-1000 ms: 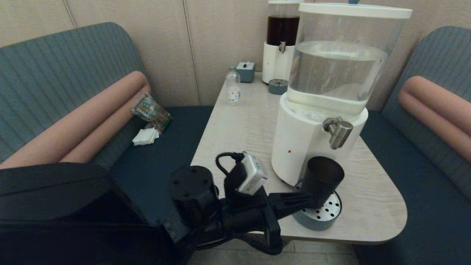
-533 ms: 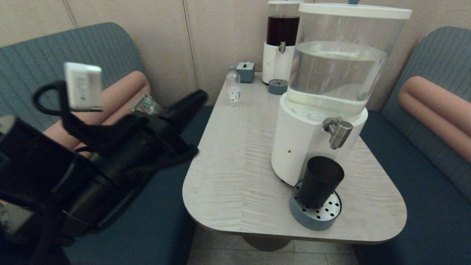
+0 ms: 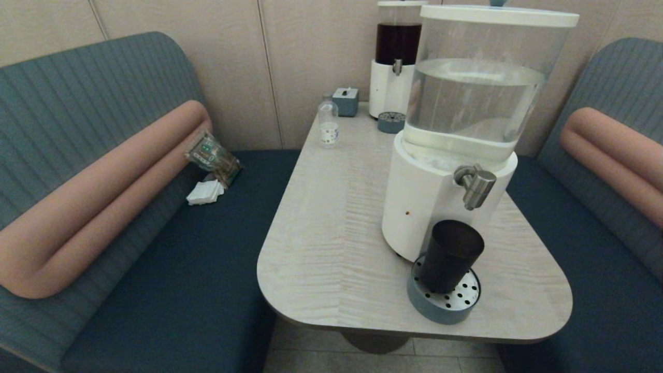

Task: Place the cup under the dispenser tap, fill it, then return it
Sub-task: Turn on the faucet

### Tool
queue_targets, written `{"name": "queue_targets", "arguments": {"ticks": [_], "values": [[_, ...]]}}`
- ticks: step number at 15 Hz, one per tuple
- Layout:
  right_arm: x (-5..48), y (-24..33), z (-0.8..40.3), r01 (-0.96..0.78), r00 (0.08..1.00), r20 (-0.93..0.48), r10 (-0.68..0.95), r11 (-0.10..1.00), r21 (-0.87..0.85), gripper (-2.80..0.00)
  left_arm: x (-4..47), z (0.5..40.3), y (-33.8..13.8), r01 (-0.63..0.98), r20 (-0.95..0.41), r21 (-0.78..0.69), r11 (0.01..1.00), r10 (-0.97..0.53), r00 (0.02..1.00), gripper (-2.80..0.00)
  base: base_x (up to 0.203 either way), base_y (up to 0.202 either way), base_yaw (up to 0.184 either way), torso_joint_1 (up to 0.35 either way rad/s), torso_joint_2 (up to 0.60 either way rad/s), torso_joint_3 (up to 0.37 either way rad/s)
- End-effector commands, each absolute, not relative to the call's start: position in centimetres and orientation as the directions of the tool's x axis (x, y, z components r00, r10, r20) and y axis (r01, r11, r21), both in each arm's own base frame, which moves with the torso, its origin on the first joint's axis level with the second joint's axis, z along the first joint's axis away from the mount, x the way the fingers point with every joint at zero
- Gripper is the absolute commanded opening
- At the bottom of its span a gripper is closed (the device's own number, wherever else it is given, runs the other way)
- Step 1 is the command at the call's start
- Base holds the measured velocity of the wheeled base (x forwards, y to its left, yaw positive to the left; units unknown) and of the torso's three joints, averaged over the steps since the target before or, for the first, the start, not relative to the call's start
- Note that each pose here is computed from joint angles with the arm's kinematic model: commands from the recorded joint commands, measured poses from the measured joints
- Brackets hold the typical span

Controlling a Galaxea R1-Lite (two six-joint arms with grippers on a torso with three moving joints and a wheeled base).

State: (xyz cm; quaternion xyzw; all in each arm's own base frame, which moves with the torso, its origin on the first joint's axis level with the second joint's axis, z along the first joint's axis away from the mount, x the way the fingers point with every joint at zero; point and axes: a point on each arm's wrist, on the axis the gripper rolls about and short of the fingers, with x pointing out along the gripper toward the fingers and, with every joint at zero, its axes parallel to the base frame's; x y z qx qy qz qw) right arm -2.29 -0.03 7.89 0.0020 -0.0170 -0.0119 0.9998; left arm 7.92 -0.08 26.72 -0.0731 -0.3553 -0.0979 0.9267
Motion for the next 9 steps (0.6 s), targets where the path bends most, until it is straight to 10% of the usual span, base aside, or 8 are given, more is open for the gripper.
{"name": "queue_targets", "arguments": {"ticks": [1,9], "values": [[-2.2,0.0,7.5,0.024,0.999,0.02,-0.025,1.0,0.011,-2.8,3.0,26.4,-0.2,0.229,0.722,-0.03,0.973,-0.137,0.679,-2.8,0.0,0.0,0.0,0.0,0.0,0.0],[-2.2,0.0,7.5,0.026,0.999,0.02,-0.026,1.0,0.015,-2.8,-3.3,21.5,-0.8,0.404,0.527,-0.152,0.902,-0.272,0.805,-2.8,0.0,0.0,0.0,0.0,0.0,0.0]]}}
